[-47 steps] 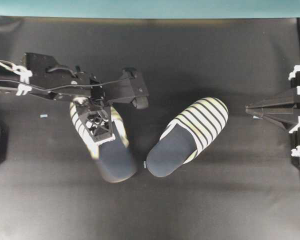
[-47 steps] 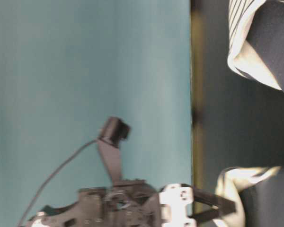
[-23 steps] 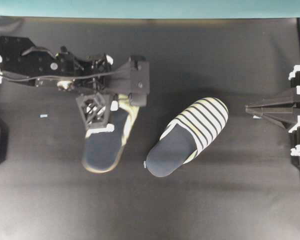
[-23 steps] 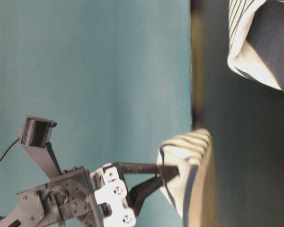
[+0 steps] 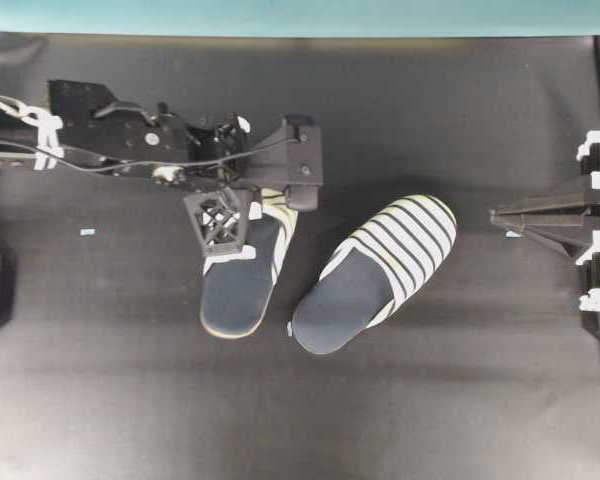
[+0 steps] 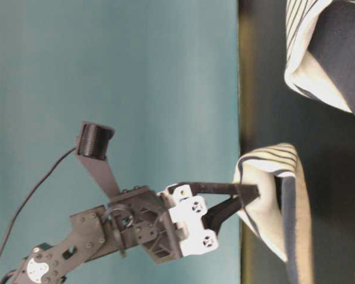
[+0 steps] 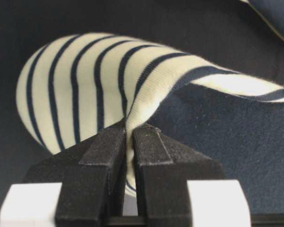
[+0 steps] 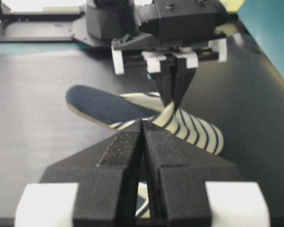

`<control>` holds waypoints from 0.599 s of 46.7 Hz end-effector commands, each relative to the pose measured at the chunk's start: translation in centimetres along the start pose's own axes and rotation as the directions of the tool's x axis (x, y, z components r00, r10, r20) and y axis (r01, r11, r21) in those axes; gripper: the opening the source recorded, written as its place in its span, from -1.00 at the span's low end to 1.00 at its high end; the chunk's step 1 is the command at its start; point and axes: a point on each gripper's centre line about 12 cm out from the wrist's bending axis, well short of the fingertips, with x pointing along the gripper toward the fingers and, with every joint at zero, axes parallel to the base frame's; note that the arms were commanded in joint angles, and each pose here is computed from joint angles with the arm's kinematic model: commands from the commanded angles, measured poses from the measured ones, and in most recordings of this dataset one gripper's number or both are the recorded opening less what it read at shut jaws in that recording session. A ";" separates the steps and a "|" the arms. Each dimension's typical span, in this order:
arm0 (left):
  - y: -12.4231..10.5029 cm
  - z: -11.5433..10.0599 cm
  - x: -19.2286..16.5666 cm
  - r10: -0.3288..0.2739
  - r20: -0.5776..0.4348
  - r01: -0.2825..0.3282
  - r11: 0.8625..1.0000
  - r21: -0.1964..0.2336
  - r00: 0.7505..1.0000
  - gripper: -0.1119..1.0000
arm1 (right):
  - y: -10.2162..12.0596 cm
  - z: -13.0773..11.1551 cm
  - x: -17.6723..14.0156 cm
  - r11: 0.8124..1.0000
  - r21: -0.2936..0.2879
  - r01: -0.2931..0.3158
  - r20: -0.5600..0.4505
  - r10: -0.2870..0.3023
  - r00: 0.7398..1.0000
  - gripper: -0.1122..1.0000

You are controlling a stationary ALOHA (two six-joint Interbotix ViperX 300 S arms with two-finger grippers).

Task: Arrange the slippers with the left arm.
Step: 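Rotate the held left slipper so its toe points straight down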

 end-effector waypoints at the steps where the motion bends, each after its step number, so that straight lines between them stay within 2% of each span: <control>1: 0.0 0.7 0.0 0.004 0.031 -0.004 1.000 -0.012 1.000 -0.78 | -0.1 0.2 0.1 1.000 0.010 0.006 0.005 -0.006 1.000 -0.80; 14: -0.1 -0.1 1.6 -0.003 -0.020 0.001 0.994 -0.109 1.000 -0.78 | -0.1 0.0 0.0 1.000 0.010 0.006 0.005 -0.006 1.000 -0.80; 20: 0.0 -0.3 1.9 -0.003 -0.035 -0.001 0.992 -0.124 0.999 -0.78 | -0.1 -0.1 -0.1 1.000 0.008 0.006 0.003 -0.006 1.000 -0.80; 28: 0.2 -0.3 2.1 -0.002 -0.037 -0.004 0.987 -0.164 0.999 -0.78 | -0.1 -0.1 -0.2 1.000 0.010 0.006 0.005 -0.006 1.000 -0.80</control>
